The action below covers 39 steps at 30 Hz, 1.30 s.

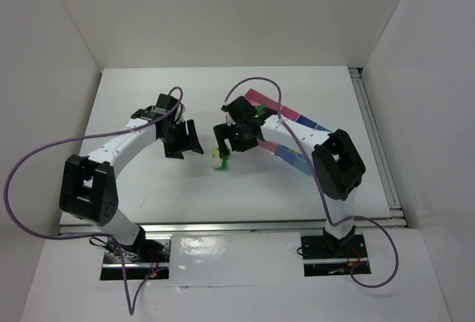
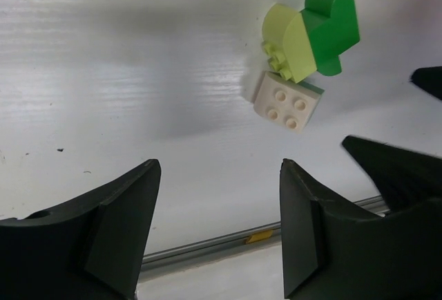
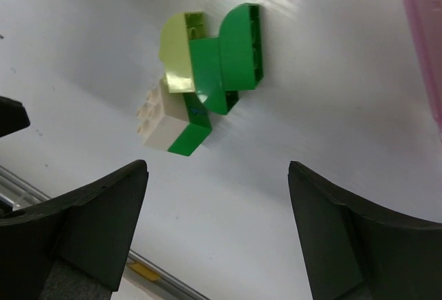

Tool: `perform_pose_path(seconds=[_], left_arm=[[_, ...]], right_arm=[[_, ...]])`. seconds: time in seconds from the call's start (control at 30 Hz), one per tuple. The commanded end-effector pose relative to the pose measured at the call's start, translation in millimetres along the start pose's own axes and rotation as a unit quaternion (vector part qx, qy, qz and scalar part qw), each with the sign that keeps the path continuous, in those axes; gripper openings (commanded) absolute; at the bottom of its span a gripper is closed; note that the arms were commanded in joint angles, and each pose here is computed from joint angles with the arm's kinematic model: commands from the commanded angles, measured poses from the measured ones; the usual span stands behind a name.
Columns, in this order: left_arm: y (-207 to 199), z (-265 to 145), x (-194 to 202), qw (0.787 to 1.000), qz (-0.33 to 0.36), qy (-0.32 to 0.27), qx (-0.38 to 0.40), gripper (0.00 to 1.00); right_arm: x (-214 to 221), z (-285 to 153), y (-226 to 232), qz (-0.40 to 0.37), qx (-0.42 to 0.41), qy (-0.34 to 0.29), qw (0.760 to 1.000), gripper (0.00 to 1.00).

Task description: Sort the legos into containers by color

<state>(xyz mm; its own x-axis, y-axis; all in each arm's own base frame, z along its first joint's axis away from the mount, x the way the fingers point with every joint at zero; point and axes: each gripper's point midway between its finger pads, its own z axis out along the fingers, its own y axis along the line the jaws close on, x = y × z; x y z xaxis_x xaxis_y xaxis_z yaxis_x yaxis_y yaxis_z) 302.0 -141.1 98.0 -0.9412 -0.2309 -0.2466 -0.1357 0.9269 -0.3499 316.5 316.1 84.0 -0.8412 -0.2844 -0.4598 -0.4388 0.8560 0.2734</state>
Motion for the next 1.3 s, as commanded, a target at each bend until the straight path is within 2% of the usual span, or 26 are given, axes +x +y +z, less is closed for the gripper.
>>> perform_pose_path(seconds=[0.0, 0.17, 0.37, 0.53, 0.7, 0.8, 0.83, 0.93, 1.1, 1.27], left_arm=[[-10, -16, -24, 0.998, -0.01, -0.047, 0.031, 0.75], [14, -6, -21, 0.998, -0.057, -0.023, 0.033, 0.75], [15, -7, -22, 0.996, -0.067, -0.022, 0.059, 0.75], [15, -7, -22, 0.996, -0.062, -0.023, 0.059, 0.75], [19, -3, -25, 0.996, -0.063, -0.02, 0.056, 0.75], [24, -5, -28, 0.997, -0.063, -0.026, 0.045, 0.75], [25, -7, -33, 0.996, -0.066, -0.032, 0.046, 0.75], [37, -11, -38, 0.996, -0.075, -0.042, 0.032, 0.75], [45, -16, -44, 0.994, -0.087, -0.053, 0.03, 0.75], [45, -16, -44, 0.994, -0.087, -0.053, 0.03, 0.75]], right_arm=[[-12, -5, 38, -0.025, -0.061, -0.018, 0.998, 0.9], [4, 15, 44, -0.013, -0.077, 0.016, 0.997, 0.92], [7, 25, 53, -0.01, -0.109, 0.021, 0.994, 0.91], [24, 27, 80, -0.071, -0.16, 0.03, 0.984, 0.89], [42, 33, 90, -0.117, -0.16, 0.062, 0.978, 0.88], [46, 30, 91, -0.135, -0.16, 0.07, 0.975, 0.83], [44, 26, 94, -0.144, -0.168, 0.066, 0.973, 0.79], [39, 22, 84, -0.146, -0.138, 0.053, 0.978, 0.79], [26, 28, 63, -0.123, -0.064, 0.024, 0.99, 0.88], [16, 32, 60, -0.128, -0.025, 0.0, 0.992, 0.88]])
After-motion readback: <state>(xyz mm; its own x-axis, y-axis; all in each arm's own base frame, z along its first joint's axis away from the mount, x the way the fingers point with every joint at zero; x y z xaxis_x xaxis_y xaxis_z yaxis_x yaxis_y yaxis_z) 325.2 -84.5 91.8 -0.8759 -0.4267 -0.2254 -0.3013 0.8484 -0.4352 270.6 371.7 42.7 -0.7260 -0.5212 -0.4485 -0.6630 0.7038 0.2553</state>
